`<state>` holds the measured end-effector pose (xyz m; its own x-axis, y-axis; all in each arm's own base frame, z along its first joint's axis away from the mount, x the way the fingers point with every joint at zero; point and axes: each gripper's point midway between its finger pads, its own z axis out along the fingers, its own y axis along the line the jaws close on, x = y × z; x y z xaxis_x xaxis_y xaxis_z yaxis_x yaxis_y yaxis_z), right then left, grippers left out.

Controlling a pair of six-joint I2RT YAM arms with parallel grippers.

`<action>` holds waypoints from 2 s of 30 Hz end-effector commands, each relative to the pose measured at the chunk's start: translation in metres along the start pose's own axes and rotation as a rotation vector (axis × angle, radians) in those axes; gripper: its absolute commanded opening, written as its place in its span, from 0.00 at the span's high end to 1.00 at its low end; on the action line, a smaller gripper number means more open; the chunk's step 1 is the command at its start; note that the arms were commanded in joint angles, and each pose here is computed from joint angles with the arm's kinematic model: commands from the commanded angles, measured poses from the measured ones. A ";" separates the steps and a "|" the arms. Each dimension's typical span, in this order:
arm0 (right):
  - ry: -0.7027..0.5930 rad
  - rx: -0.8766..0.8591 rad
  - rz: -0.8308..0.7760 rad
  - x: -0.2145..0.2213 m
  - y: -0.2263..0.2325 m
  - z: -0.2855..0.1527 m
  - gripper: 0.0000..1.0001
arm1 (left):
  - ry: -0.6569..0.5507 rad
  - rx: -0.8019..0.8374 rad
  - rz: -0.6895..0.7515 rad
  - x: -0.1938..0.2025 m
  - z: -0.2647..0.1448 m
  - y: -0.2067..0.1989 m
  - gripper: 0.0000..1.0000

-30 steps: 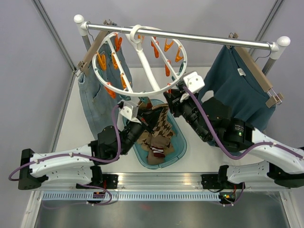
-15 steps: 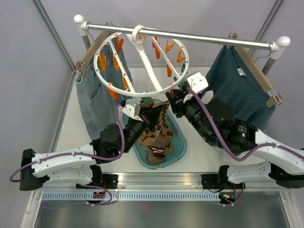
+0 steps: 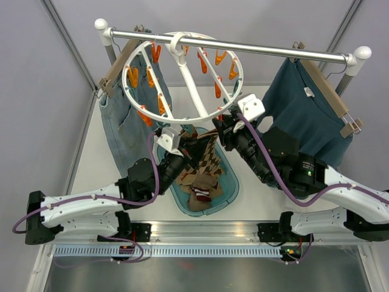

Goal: Clip the socks to the hanger
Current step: Clamp the sock onto the hanger.

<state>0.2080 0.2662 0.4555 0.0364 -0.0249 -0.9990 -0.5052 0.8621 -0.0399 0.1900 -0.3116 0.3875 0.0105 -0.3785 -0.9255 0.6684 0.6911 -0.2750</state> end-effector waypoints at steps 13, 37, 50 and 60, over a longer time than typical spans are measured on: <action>-0.032 0.024 0.023 -0.008 -0.002 0.001 1.00 | -0.063 0.092 -0.060 -0.018 0.000 -0.018 0.98; -0.032 0.027 0.017 0.001 0.001 0.004 1.00 | -0.139 0.129 -0.131 -0.034 -0.002 -0.024 0.98; 0.060 -0.012 0.150 0.018 -0.002 -0.018 0.34 | -0.163 -0.099 -0.183 -0.046 -0.021 0.027 0.98; 0.127 0.065 0.181 0.058 -0.020 -0.030 0.31 | -0.135 -0.176 -0.195 -0.061 -0.051 0.054 0.98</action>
<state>0.1939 0.2378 0.4118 -0.1299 0.0649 -0.9894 -0.4718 0.8736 0.1193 0.1856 -0.2382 0.4150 0.0173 -0.5653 -0.8247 0.5789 0.6782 -0.4527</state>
